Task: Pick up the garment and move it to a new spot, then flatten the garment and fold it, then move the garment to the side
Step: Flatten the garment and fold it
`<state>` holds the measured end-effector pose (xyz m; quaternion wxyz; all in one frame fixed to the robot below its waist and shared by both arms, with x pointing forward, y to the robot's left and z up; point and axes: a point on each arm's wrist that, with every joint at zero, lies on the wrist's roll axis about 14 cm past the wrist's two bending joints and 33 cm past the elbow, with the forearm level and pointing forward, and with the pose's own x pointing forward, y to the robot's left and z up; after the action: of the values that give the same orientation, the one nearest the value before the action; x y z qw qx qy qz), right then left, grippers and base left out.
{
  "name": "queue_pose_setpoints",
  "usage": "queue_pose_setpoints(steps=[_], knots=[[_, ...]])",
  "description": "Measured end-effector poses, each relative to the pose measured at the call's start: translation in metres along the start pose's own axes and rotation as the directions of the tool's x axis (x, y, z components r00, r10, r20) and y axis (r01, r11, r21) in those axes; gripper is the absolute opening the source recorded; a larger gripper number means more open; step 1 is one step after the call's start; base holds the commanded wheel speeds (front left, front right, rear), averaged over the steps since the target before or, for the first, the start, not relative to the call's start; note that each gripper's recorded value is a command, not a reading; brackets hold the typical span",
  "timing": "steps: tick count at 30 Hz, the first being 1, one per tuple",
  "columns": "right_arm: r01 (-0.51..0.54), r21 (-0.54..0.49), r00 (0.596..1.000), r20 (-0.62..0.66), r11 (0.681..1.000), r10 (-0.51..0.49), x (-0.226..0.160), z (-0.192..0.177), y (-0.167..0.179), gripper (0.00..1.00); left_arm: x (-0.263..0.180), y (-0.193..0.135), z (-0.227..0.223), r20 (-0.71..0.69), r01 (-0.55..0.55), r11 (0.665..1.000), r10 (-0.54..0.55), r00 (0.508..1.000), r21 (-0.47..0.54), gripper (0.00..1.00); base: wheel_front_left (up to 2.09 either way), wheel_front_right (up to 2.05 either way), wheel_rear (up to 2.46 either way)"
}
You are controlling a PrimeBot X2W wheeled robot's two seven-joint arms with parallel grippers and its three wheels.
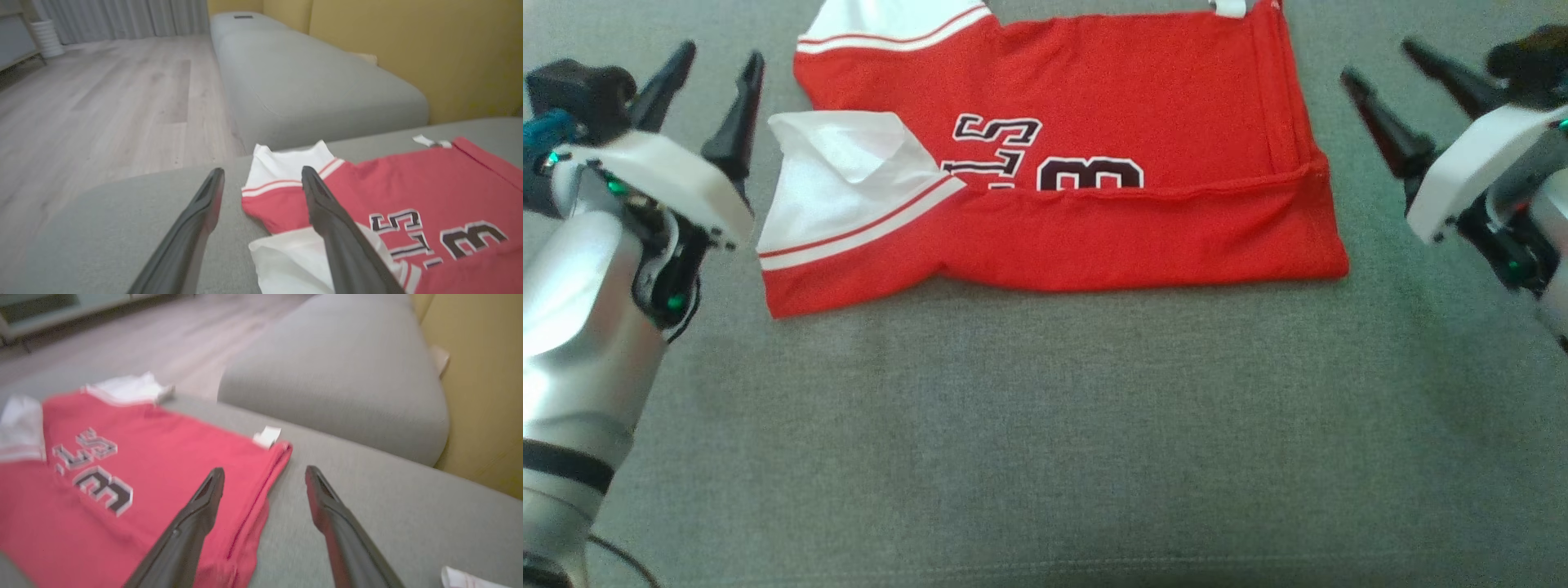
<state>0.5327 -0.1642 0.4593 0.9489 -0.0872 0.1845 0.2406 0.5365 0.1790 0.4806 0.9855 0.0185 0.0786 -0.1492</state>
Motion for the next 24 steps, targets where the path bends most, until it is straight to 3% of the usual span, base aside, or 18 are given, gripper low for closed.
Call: queue_pose_setpoints(steps=[3, 7, 12, 14, 19, 24], knots=[[0.036, 0.097, 0.984, 0.171, 0.995, -0.052, -0.002, 0.031, -0.001, 1.0, -0.001, -0.001, 0.038, 0.125, -0.039, 0.996, 0.049, 0.991, -0.083, 1.0, 0.0, 0.0, 0.0], [0.069, 0.242, 0.942, 0.302, 0.968, -0.143, -0.013, 0.059, -0.003, 1.0, -0.021, -0.003, 0.094, 0.322, -0.066, 0.979, 0.127, 0.938, -0.192, 1.0, 0.0, 0.0, 0.0], [0.094, 0.317, 0.841, 0.482, 0.944, -0.246, -0.047, 0.098, -0.001, 1.0, -0.063, -0.014, 0.087, 0.371, -0.108, 0.957, 0.206, 0.906, -0.267, 1.0, 0.0, 0.0, 0.0], [0.118, 0.321, 0.828, 0.49, 0.94, -0.271, -0.06, 0.085, 0.011, 1.0, -0.077, -0.026, 0.081, 0.377, -0.108, 0.957, 0.207, 0.903, -0.269, 1.0, 0.0, 0.0, 0.0], [0.155, 0.393, 0.844, 0.424, 0.906, -0.328, -0.083, 0.029, 0.056, 1.0, -0.099, -0.053, 0.059, 0.352, -0.095, 0.955, 0.195, 0.915, -0.282, 1.0, 0.0, 0.0, 0.0], [0.196, 0.383, 0.855, 0.383, 0.902, -0.349, -0.096, 0.005, 0.068, 1.0, -0.109, -0.066, 0.02, 0.256, -0.108, 0.959, 0.176, 0.95, -0.262, 1.0, 0.0, 0.0, 0.0]])
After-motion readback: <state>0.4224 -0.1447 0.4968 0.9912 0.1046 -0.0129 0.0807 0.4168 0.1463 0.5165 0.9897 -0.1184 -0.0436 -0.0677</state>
